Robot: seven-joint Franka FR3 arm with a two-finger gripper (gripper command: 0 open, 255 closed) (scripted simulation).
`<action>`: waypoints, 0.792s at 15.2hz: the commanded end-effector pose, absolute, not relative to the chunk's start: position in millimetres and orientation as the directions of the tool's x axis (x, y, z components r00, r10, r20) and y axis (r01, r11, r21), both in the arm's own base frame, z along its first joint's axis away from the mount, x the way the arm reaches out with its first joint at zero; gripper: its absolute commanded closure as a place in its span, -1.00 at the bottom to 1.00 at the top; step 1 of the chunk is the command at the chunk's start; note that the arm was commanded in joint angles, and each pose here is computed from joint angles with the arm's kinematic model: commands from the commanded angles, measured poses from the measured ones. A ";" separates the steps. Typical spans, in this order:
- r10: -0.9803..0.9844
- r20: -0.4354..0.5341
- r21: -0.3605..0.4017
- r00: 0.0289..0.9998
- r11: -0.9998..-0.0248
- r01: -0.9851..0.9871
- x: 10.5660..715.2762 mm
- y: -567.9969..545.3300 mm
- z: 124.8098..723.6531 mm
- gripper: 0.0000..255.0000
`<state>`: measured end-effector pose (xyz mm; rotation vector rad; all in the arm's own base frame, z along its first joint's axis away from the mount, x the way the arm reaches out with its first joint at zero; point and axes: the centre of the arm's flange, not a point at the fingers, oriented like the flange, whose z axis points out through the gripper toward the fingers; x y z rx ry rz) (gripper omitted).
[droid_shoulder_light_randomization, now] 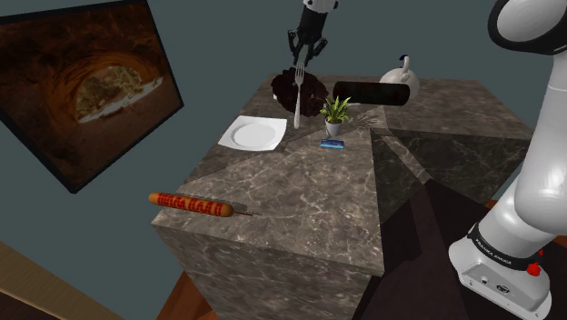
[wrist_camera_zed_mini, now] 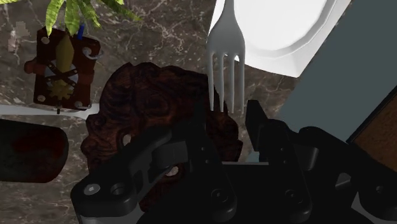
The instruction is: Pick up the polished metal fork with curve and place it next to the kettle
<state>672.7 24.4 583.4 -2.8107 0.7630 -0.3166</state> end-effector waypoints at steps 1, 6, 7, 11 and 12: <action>-0.517 0.150 -0.257 0.843 -0.844 -0.471 662.0 4.1 585.5 1.00; -0.517 0.150 -0.257 0.843 -0.844 -0.471 630.6 -54.0 585.6 1.00; -0.517 0.150 -0.257 0.843 -0.844 -0.471 624.3 -65.6 585.7 1.00; -0.517 0.150 -0.257 0.843 -0.844 -0.471 599.2 -112.0 585.8 1.00; -0.517 0.150 -0.257 0.843 -0.844 -0.471 592.9 -123.7 585.8 1.00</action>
